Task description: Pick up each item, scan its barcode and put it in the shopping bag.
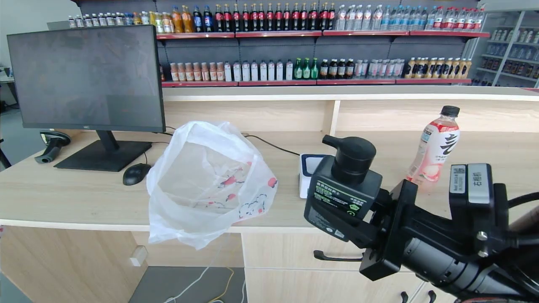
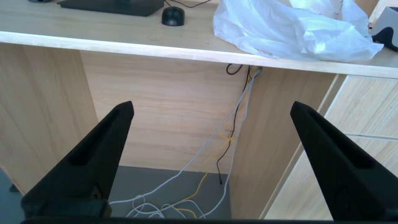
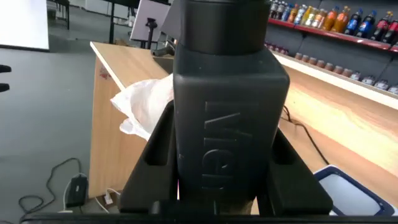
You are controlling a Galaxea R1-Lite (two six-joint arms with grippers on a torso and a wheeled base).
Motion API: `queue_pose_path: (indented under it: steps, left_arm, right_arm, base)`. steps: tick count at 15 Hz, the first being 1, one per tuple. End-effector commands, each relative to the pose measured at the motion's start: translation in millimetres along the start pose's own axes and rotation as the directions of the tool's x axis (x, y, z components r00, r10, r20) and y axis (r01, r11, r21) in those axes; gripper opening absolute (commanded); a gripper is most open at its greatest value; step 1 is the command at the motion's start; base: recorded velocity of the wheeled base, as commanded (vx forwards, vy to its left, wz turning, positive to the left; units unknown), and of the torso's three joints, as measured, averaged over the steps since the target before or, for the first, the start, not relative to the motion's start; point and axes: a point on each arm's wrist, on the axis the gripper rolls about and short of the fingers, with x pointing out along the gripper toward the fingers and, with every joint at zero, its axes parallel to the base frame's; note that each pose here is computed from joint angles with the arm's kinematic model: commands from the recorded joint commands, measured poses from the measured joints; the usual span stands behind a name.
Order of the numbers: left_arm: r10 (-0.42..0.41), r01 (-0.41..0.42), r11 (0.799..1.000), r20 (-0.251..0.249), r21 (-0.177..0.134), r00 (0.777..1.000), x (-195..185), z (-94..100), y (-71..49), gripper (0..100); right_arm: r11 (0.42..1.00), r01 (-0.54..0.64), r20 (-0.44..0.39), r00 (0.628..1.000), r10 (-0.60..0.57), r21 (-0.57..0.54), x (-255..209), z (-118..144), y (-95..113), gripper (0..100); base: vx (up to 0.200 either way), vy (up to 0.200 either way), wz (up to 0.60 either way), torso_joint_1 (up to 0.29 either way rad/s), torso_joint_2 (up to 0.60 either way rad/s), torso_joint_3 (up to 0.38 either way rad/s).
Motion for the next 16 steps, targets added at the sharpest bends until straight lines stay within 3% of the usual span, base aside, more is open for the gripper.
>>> queue_pose_path:
  steps: [1, 4, 8, 10, 16]
  left_arm:
    - [0.000, 0.000, 1.000, 0.001, -0.001, 1.000, 0.0, 0.0, 0.0, 100]
    - [0.000, 0.000, 1.000, 0.001, -0.001, 1.000, 0.0, 0.0, 0.0, 100]
    - [0.000, 0.000, 1.000, 0.001, -0.001, 1.000, 0.0, 0.0, 0.0, 100]
    - [-0.005, 0.005, 1.000, 0.001, 0.027, 1.000, 0.0, 0.0, 0.0, 100]
    - [-0.005, 0.005, 1.000, -0.001, 0.029, 1.000, 0.0, -0.1, 0.0, 100]
  right_arm:
    - [0.998, 0.034, -0.042, 0.998, -0.036, -0.047, -0.9, -10.6, -9.0, 0]
    - [0.992, 0.068, -0.097, 0.992, -0.079, -0.107, -1.8, -24.7, -20.2, 0]
    - [0.990, 0.083, -0.096, 0.991, -0.094, -0.118, 0.4, -26.0, -24.8, 0]
    - [0.989, 0.087, -0.097, 0.990, -0.099, -0.120, 0.8, -26.6, -26.0, 0]
    - [0.990, 0.085, -0.105, 0.990, -0.097, -0.113, -0.5, -27.7, -25.3, 0]
  base:
    - [0.000, 0.000, 0.00, 0.000, 0.00, 0.000]
    - [0.000, 0.000, 0.00, 0.000, 0.00, 0.000]
    - [0.000, 0.000, 0.00, 0.000, 0.00, 0.000]
    - [0.000, 0.000, 0.00, 0.000, 0.00, 0.000]
    - [0.000, 0.000, 0.00, 0.000, 0.00, 0.000]
